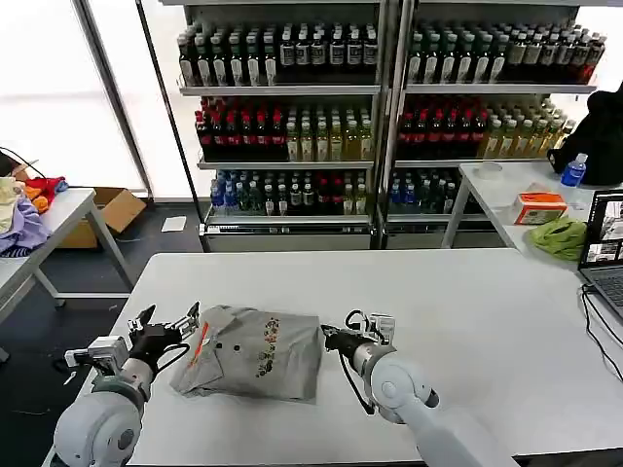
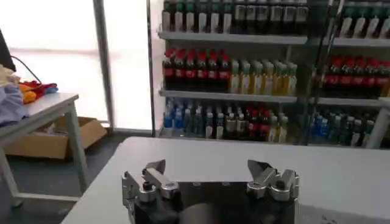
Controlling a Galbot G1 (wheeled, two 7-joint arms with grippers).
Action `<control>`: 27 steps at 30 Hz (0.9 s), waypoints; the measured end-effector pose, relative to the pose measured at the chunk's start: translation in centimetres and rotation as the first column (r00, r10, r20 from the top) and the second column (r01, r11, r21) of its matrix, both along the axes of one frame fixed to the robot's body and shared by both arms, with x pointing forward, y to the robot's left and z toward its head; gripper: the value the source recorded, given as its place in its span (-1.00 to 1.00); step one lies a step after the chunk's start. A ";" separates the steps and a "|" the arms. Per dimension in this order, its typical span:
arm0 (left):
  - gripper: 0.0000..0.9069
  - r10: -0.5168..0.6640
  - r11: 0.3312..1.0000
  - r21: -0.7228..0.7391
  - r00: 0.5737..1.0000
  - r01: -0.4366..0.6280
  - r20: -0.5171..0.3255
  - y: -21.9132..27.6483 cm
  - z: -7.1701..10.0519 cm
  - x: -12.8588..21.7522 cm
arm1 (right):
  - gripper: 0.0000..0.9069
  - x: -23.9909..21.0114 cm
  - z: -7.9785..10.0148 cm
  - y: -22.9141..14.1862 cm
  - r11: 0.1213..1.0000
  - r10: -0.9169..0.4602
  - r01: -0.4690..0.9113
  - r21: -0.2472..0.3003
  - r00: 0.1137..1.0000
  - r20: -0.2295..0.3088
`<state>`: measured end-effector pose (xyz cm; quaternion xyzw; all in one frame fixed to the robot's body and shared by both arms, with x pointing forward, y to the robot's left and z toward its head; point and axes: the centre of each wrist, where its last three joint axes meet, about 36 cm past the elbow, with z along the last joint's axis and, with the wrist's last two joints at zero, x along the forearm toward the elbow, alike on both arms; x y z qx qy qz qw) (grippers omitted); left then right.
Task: Fold and organize the clothes.
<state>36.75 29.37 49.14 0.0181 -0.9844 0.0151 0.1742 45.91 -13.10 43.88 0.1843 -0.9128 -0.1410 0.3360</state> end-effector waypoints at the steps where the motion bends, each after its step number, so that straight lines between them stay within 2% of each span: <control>1: 1.00 0.000 1.000 0.002 1.000 0.000 0.001 0.0 0.1 -0.1 | 0.64 -0.1 0.0 0.0 1.000 0.002 -0.002 0.000 1.000 0.003; 2: 1.00 -0.001 1.000 0.004 1.000 0.001 0.001 0.1 0.1 -0.1 | 1.00 -0.2 0.0 0.1 1.000 0.004 -0.004 0.001 1.000 0.006; 9: 1.00 -0.002 1.000 0.001 1.000 0.002 -0.007 -0.1 -0.2 -0.5 | 1.00 -0.9 0.6 -0.4 1.000 0.007 -0.007 0.015 1.000 0.027; 16: 1.00 -0.013 1.000 -0.002 1.000 0.013 -0.013 -0.6 -0.5 -0.6 | 0.98 -1.4 0.4 0.3 1.000 0.013 -0.013 0.018 1.000 0.029; 22: 1.00 -0.014 1.000 -0.005 1.000 0.014 -0.017 -0.7 -0.6 -0.6 | 0.47 -1.2 -0.2 1.3 1.000 0.021 -0.021 0.013 1.000 0.019; 24: 1.00 -0.013 1.000 -0.006 1.000 0.012 -0.018 -0.6 -0.7 -0.6 | 0.16 -1.1 -0.4 1.6 1.000 0.024 -0.024 0.011 1.000 0.016; 25: 1.00 -0.012 1.000 -0.006 1.000 0.012 -0.018 -0.6 -0.7 -0.7 | -0.16 -1.1 -0.5 1.8 1.000 0.024 -0.024 0.008 1.000 0.014; 26: 1.00 -0.012 1.000 -0.007 1.000 0.012 -0.019 -0.7 -0.7 -0.7 | -0.29 -1.0 -0.6 1.9 1.000 0.024 -0.024 0.007 1.000 0.013; 27: 1.00 -0.012 1.000 -0.008 1.000 0.012 -0.019 -0.7 -0.7 -0.7 | -1.00 -1.0 -0.7 2.1 1.000 0.025 -0.025 0.006 1.000 0.010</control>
